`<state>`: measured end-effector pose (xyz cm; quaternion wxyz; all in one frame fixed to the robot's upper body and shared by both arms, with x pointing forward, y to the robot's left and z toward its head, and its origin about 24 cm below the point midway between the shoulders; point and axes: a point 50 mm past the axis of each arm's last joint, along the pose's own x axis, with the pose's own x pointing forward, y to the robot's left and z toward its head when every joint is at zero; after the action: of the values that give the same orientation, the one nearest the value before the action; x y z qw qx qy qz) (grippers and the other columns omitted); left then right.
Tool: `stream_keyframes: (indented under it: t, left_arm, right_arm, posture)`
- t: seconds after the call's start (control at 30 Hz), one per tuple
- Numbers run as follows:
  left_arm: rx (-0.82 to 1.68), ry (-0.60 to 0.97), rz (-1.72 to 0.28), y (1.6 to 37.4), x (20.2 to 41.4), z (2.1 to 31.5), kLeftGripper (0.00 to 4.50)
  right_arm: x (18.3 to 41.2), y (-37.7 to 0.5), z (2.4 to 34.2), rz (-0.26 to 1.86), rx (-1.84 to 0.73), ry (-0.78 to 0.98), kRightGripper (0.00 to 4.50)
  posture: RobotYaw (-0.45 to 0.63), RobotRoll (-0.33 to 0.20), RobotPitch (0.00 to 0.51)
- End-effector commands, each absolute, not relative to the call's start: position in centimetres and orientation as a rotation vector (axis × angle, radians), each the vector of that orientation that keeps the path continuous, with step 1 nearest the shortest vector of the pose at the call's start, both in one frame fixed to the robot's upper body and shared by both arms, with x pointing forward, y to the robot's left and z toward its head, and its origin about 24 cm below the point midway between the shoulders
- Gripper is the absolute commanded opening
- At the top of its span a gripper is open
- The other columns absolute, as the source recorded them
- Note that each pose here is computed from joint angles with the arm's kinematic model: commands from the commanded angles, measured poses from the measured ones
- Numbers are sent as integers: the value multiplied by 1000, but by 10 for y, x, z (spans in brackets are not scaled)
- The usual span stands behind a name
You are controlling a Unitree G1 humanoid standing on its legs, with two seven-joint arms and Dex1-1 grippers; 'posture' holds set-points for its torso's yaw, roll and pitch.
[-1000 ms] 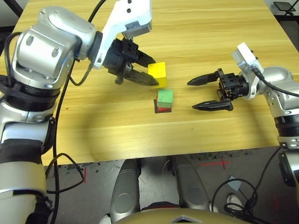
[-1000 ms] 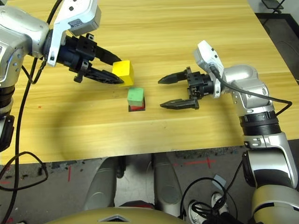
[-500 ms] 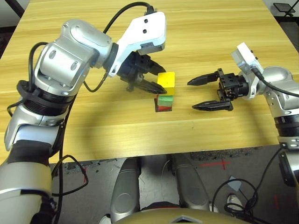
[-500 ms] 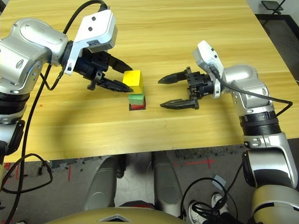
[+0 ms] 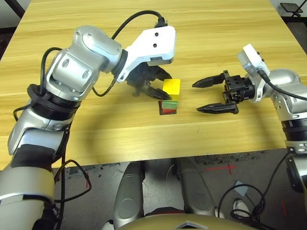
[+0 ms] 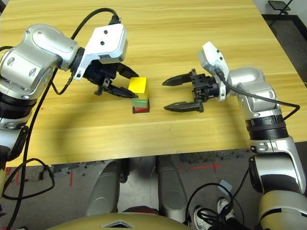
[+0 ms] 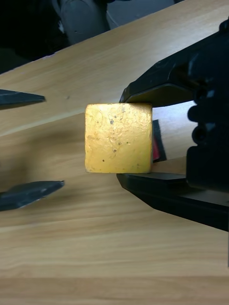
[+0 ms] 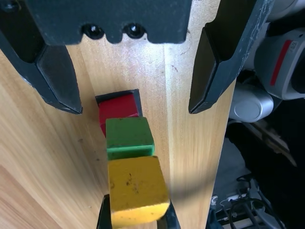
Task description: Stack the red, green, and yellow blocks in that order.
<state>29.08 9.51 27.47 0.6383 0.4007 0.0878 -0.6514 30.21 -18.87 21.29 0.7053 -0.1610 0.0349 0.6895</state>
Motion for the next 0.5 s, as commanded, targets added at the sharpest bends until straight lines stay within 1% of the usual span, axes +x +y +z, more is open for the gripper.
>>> stream_keyframes:
  t: [0.03, 0.5]
  left_arm:
    - [964, 226, -1492, 98, 291, 269, 2050]
    - [974, 208, -1502, 94, 289, 274, 2050]
  right_arm:
    - [298, -191, 216, 1533, -369, 65, 4500]
    - [296, -192, 214, 1524, -365, 65, 4500]
  posture:
    - [44, -23, 296]
    - [38, -17, 291]
